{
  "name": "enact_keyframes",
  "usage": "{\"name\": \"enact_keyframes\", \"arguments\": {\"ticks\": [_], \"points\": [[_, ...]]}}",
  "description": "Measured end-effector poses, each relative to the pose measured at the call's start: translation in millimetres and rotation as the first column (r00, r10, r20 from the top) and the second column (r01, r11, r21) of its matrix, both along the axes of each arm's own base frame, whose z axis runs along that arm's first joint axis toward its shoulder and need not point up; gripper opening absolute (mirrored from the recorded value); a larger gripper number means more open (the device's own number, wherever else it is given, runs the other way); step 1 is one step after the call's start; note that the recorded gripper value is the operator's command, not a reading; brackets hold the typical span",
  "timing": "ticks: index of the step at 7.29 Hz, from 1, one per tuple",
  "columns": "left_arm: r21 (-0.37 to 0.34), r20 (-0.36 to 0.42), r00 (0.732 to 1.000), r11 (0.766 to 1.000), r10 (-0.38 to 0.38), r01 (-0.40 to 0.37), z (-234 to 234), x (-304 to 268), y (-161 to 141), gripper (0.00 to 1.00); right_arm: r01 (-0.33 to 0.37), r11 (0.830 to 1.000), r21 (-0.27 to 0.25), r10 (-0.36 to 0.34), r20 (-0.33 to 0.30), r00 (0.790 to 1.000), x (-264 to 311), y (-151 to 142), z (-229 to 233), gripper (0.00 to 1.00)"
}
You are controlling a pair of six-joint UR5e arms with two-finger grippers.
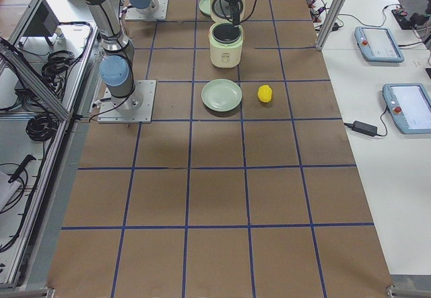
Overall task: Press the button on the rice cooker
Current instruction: 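Lift the right gripper away from the cooker as the lid pops open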
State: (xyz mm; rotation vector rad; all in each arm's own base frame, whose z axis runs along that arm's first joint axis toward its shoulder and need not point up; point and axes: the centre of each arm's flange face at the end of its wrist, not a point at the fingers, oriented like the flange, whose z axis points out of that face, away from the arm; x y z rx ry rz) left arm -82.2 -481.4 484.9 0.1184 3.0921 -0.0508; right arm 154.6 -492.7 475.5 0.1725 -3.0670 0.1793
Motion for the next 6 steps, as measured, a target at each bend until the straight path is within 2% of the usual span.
{"name": "enact_keyframes", "arguments": {"ticks": [3, 6], "points": [[0.0, 0.0, 1.0, 1.0, 0.0, 0.0, 0, 0, 0, 1.0, -0.003, 1.0, 0.021, 0.002, 0.028, 1.0, -18, -8, -8, 1.0], [0.0, 0.0, 1.0, 1.0, 0.0, 0.0, 0, 0, 0, 1.0, -0.001, 0.999, 0.042, -0.001, 0.033, 0.999, -19, -4, -21, 1.0]]}}
